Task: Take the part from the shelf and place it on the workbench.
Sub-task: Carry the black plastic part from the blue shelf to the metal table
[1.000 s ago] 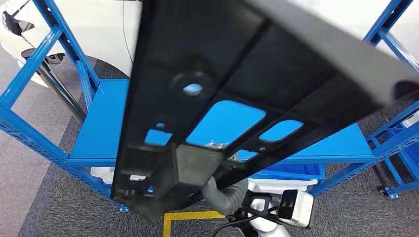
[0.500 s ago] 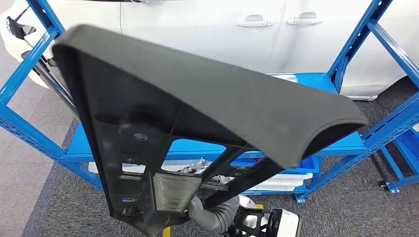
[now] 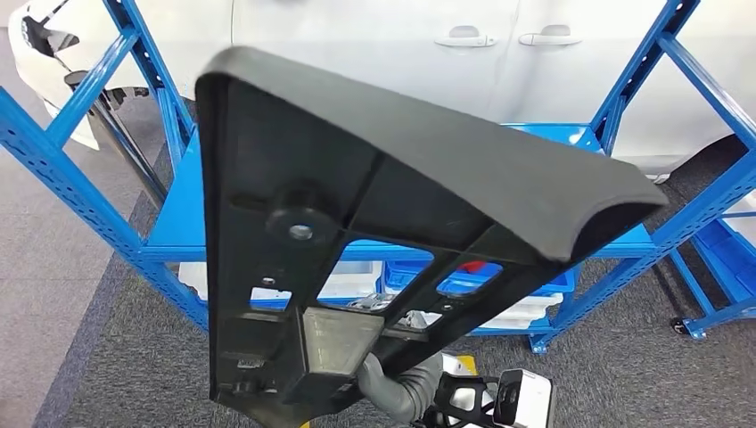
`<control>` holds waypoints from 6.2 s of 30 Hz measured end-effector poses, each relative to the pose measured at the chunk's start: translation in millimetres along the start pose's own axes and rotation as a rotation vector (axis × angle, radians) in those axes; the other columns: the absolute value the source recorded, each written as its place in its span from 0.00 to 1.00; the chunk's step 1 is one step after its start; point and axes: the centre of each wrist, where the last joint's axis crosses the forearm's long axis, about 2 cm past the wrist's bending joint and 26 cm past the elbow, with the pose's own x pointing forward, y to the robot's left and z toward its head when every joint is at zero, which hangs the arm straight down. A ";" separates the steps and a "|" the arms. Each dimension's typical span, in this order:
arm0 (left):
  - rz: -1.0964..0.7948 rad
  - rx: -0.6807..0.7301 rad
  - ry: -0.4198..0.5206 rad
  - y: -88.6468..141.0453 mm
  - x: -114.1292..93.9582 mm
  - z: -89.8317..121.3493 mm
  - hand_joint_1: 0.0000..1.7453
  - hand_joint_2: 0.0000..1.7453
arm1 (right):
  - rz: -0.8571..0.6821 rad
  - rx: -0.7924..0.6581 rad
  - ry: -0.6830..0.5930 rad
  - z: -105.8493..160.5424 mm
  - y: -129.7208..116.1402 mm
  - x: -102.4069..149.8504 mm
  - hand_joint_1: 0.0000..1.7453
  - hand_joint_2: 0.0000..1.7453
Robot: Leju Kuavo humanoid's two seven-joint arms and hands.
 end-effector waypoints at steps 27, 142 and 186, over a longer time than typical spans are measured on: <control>-0.019 -0.079 0.009 -22.1 -5.3 5.6 0.00 0.00 | 0.065 -0.055 0.075 20.7 -4.6 -2.9 1.00 1.00; -0.062 0.143 0.170 7.5 -6.5 3.4 0.00 0.00 | 0.147 0.120 0.012 0.5 -8.1 16.1 1.00 1.00; -0.157 0.035 0.118 -19.9 -9.4 8.1 0.00 0.00 | 0.317 0.051 -0.065 -61.2 -54.9 2.3 1.00 1.00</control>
